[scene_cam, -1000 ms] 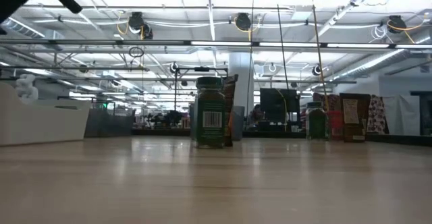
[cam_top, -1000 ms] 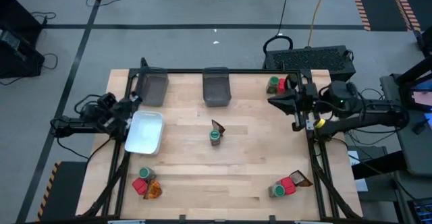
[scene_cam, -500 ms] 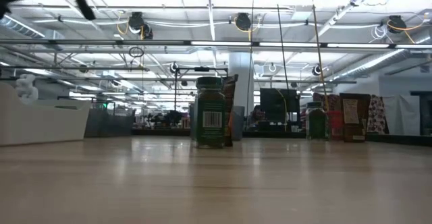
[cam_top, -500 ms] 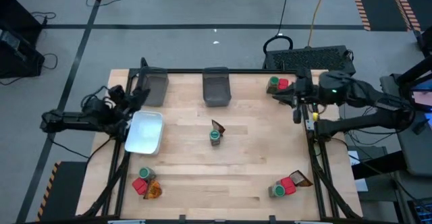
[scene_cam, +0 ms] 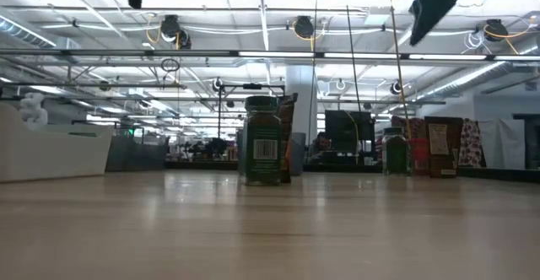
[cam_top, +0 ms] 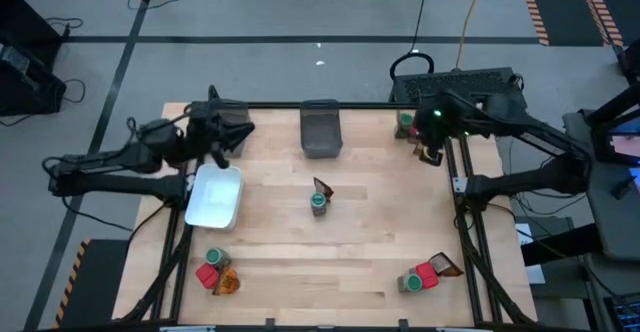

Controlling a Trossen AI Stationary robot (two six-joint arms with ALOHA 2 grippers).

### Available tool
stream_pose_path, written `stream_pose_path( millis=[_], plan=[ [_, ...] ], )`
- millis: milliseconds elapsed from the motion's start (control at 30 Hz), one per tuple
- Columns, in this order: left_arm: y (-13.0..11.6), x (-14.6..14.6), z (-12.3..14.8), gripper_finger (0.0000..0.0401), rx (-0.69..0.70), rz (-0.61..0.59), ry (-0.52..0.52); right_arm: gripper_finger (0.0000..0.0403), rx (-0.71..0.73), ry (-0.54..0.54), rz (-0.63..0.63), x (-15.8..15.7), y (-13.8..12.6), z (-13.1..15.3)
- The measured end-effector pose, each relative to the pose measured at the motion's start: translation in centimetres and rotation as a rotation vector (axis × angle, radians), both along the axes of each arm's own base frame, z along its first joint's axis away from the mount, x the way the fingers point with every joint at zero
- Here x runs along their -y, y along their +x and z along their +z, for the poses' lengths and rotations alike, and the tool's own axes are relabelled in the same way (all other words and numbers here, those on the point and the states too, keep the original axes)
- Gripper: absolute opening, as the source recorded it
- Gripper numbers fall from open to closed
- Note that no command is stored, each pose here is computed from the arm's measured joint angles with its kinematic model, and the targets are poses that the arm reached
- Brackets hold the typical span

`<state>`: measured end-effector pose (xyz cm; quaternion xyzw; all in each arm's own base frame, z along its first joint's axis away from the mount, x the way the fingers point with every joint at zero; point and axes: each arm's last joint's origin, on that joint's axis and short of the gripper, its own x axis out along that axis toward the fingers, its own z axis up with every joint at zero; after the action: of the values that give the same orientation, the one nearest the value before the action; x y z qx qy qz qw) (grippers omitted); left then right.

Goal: Sort spices by type
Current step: Put the top right brown seasoning bag into the middle black bin

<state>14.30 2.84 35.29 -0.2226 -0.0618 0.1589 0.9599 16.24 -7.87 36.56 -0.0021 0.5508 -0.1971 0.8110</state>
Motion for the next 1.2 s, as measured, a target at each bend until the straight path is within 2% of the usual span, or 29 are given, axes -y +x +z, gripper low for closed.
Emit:
stream_pose_path(
  millis=[100,233,433,600,767,900,1033,1200],
  plan=[
    [-0.4,-0.4,1.3,0.0045,-0.106,-0.024,0.043,0.0119,-0.140,0.064,-0.021,1.9,0.7,-1.6],
    [-0.6,-0.7,2.5,0.0045,-0.145,-0.062,0.117,0.0119,-0.288,0.115,-0.034,4.2,1.2,-3.4],
    [-0.8,-0.9,2.1,0.0049,-0.196,-0.096,0.115,0.0120,-0.507,0.034,0.080,5.7,1.3,-4.5],
    [-0.6,-1.0,0.9,0.0080,-0.318,-0.093,0.097,0.0142,-0.538,0.060,0.201,5.6,1.3,-4.6],
    [0.1,-1.2,0.3,0.0133,-0.372,-0.096,0.113,0.0188,-0.538,0.072,0.193,5.6,1.3,-4.9],
    [0.8,-1.4,-0.1,0.0164,-0.406,-0.101,0.121,0.0221,-0.535,0.138,0.202,5.3,1.2,-6.0],
    [1.5,-1.6,-0.5,0.0171,-0.434,-0.104,0.117,0.0237,-0.574,0.159,0.222,5.2,1.0,-7.4],
    [2.2,-1.8,-0.7,0.0172,-0.451,-0.108,0.143,0.0235,-0.596,0.165,0.248,5.3,0.9,-9.4]
  ],
)
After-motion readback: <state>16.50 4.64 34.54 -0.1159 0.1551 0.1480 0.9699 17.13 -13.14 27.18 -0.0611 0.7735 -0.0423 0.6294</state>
